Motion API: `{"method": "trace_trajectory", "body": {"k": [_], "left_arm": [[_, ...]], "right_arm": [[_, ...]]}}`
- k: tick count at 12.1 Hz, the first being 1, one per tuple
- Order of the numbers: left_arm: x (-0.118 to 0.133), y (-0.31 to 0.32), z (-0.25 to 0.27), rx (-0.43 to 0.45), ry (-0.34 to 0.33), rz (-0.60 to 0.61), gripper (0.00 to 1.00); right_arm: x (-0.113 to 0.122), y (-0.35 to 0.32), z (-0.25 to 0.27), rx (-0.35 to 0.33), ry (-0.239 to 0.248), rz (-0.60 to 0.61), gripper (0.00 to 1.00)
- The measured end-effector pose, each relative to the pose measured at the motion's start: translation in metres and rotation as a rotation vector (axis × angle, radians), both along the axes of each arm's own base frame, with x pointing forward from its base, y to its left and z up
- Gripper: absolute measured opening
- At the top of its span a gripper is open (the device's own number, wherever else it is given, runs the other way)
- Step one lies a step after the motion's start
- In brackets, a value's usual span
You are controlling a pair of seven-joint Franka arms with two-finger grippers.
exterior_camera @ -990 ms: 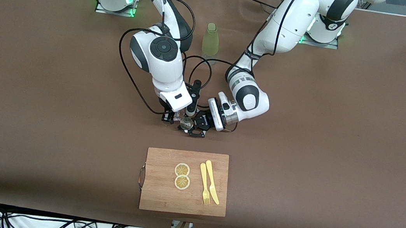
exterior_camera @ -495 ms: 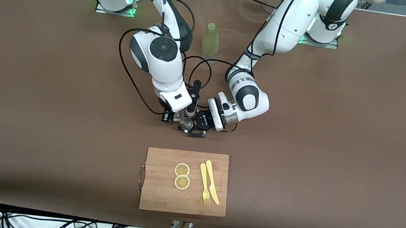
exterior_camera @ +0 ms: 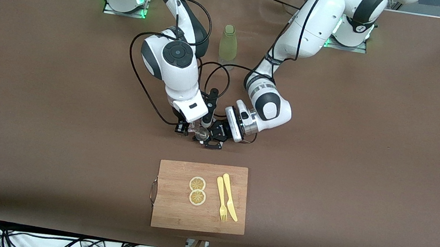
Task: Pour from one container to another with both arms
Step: 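Tip the beaker back upright with the right gripper above the jigger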
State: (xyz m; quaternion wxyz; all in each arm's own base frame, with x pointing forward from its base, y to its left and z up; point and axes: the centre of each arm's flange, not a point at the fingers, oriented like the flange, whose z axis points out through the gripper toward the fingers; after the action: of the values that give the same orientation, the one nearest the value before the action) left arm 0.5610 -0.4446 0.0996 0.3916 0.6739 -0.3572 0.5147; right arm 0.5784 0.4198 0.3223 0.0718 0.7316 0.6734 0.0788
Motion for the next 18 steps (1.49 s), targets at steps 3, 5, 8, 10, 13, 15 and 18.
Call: {"method": "trace_trajectory", "body": {"k": [3, 5, 8, 10, 13, 15, 18], "left_arm": [[0.001, 0.001, 0.000, 0.001, -0.001, 0.001, 0.09], [0.002, 0.002, 0.000, 0.002, -0.003, 0.002, 0.09], [0.005, 0.003, 0.003, 0.001, -0.009, 0.005, 0.09], [0.008, 0.004, 0.005, 0.001, -0.013, 0.008, 0.09], [0.010, 0.006, 0.005, 0.001, -0.016, 0.011, 0.09], [0.010, 0.006, 0.006, 0.000, -0.016, 0.012, 0.09], [0.012, 0.008, 0.006, 0.000, -0.017, 0.015, 0.09]], "right_arm": [[0.000, 0.002, 0.000, -0.010, -0.009, 0.010, 0.49], [0.001, 0.002, 0.000, -0.015, -0.016, 0.009, 0.49], [0.004, 0.003, 0.000, -0.017, -0.023, 0.007, 0.49], [0.005, 0.004, -0.001, -0.018, -0.027, 0.000, 0.49], [0.010, 0.000, -0.002, -0.014, -0.037, -0.015, 0.49], [0.017, -0.009, -0.001, 0.015, -0.023, -0.059, 0.49], [0.033, -0.028, 0.004, 0.119, 0.039, -0.155, 0.49]]}}
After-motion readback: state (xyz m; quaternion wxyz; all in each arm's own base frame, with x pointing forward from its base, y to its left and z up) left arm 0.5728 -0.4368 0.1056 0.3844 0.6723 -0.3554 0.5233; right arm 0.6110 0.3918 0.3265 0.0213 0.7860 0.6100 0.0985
